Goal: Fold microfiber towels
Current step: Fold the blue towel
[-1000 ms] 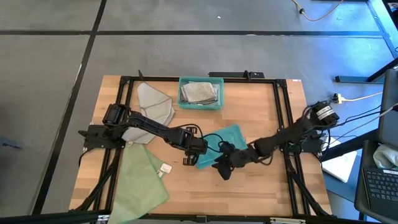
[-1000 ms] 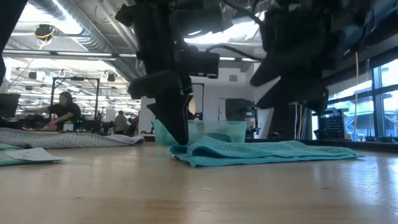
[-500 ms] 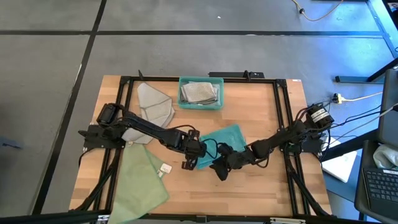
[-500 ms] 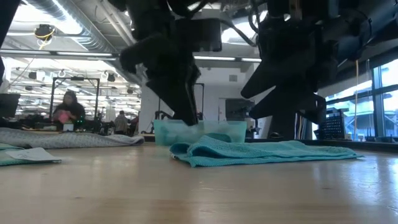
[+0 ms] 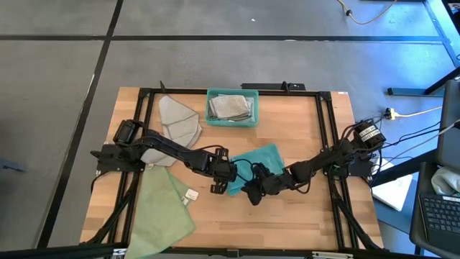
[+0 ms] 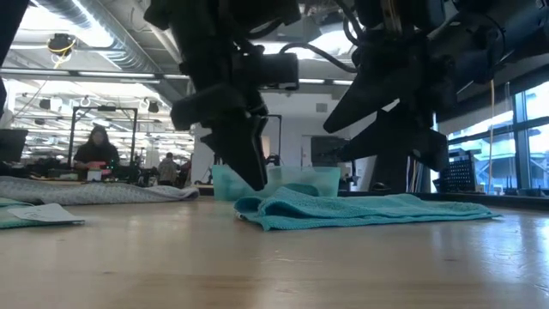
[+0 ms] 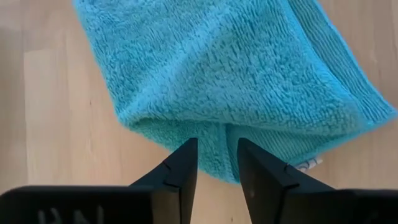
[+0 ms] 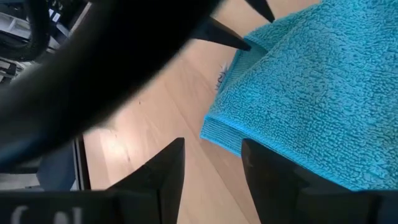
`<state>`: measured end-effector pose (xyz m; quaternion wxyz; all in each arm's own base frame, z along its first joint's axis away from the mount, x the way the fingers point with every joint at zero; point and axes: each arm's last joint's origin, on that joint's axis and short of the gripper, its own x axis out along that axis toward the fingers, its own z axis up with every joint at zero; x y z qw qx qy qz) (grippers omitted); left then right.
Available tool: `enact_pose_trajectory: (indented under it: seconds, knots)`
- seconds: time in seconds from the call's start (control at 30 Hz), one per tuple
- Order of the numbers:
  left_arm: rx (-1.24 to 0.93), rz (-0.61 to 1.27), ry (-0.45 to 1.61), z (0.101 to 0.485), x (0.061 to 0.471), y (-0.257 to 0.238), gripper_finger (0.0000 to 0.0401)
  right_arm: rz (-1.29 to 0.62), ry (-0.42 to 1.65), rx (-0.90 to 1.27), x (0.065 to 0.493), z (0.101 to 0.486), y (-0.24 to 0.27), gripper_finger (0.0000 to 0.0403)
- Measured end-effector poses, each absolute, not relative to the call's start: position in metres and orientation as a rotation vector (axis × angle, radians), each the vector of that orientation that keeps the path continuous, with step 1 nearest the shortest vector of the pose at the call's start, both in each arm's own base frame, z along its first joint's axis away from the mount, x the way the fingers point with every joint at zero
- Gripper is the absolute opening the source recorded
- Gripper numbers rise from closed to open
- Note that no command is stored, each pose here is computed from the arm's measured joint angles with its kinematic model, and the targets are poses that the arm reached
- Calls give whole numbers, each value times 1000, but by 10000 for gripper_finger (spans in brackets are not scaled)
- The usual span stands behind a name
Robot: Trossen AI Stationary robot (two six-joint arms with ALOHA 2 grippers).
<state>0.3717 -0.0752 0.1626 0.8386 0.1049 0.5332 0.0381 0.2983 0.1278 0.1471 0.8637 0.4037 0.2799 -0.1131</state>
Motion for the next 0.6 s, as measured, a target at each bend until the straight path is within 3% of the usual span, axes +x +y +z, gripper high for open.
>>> enact_pose_trajectory:
  seconds: [0.6]
  knots:
    - [252,127,1124,147,373,-77,107,-256,586,893,298,147,128,162]
